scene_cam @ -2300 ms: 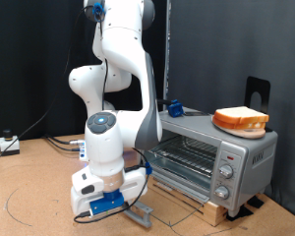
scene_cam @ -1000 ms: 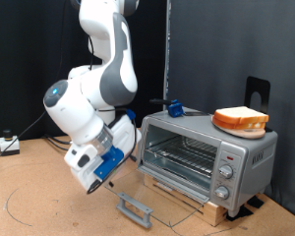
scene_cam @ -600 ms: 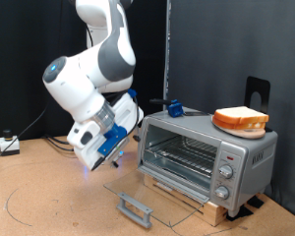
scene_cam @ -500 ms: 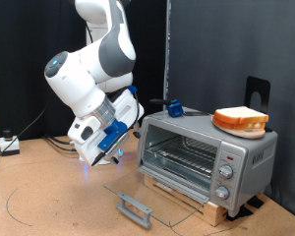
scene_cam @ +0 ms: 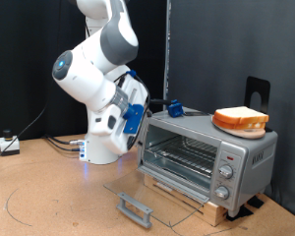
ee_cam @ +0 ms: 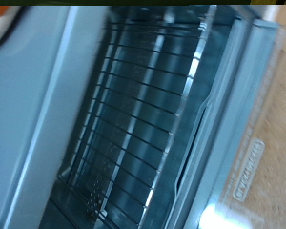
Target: Make a piece of toast with the oven
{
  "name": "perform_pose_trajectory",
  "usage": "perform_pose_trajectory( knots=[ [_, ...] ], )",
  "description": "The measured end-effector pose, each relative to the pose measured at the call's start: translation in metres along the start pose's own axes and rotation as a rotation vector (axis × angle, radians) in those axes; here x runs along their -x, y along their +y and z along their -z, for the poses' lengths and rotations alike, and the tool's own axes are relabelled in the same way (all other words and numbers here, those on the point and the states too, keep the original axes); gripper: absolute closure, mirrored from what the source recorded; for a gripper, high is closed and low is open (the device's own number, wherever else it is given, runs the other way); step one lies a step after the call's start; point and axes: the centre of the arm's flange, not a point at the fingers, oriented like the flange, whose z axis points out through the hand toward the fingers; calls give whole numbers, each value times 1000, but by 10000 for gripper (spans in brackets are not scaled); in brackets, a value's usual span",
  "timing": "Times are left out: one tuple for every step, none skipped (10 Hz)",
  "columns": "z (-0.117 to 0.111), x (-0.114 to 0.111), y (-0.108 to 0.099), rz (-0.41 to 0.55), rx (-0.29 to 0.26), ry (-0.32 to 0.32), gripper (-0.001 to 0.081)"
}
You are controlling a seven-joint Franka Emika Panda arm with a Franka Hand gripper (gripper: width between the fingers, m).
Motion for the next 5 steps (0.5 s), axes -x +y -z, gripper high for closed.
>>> perform_pose_trajectory(
  knots=[
    [-1, 4, -12, 102, 1, -2, -1],
    [-1, 10, -24, 208, 32, -12, -1],
    [-1, 14, -35, 305, 92, -6, -1],
    [-2, 17, -49, 381, 150, 28, -1],
    [-3, 27, -56, 437, 196, 65, -1]
  ],
)
